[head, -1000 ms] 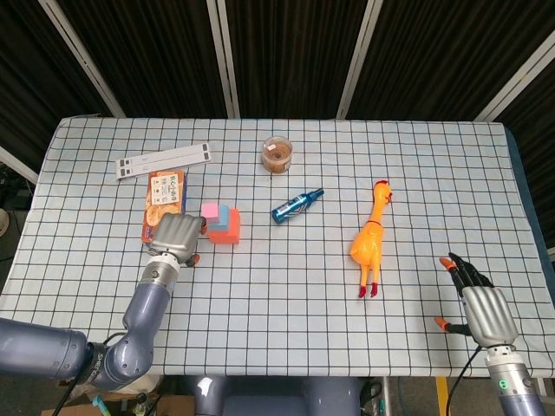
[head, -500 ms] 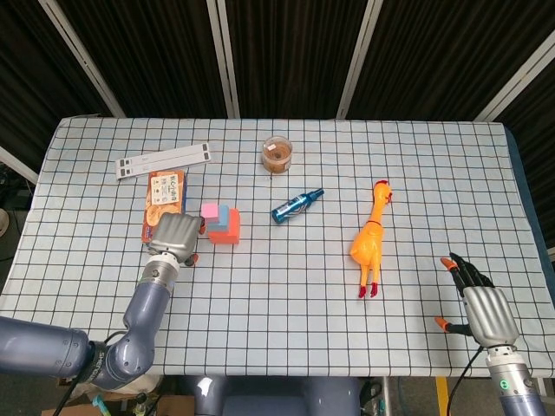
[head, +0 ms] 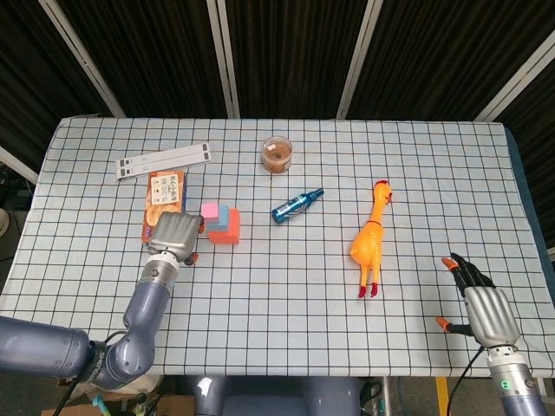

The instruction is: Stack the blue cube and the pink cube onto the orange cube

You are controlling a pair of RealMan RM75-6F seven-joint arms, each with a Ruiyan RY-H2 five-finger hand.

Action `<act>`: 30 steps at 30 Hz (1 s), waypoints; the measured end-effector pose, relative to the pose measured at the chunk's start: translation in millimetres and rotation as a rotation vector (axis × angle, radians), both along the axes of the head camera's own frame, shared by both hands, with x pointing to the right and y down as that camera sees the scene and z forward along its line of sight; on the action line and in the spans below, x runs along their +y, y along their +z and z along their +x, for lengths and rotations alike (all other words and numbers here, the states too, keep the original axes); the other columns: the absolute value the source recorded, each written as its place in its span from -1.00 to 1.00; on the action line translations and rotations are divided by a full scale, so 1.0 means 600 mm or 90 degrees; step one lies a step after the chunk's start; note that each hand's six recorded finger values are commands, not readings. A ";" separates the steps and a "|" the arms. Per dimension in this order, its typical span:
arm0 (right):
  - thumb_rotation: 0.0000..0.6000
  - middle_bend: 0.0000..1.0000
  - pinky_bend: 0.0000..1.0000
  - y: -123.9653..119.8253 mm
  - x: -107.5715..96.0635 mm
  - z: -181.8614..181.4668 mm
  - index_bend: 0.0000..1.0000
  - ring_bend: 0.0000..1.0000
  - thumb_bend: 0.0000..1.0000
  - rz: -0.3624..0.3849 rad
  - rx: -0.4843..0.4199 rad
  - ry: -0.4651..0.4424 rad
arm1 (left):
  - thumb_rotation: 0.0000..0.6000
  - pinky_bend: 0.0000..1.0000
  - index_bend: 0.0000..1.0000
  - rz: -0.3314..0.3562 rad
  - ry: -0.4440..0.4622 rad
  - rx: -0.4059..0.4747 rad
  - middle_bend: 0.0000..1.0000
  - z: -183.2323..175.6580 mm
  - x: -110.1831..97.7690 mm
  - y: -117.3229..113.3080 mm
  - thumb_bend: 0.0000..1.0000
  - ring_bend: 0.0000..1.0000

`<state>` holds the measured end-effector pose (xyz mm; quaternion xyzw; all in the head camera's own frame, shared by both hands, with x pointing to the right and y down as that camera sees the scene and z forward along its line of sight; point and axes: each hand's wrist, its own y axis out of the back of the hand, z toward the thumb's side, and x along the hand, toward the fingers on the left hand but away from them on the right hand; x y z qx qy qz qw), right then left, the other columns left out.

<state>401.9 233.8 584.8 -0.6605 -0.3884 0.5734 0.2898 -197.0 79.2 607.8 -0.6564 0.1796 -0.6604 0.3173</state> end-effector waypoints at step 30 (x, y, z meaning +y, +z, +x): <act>1.00 -0.85 -0.50 0.001 0.000 0.002 -0.75 -0.74 -0.68 -0.002 0.001 0.005 | 1.00 0.56 -0.27 0.004 0.007 0.005 1.00 -0.008 0.004 -0.023 -0.37 0.61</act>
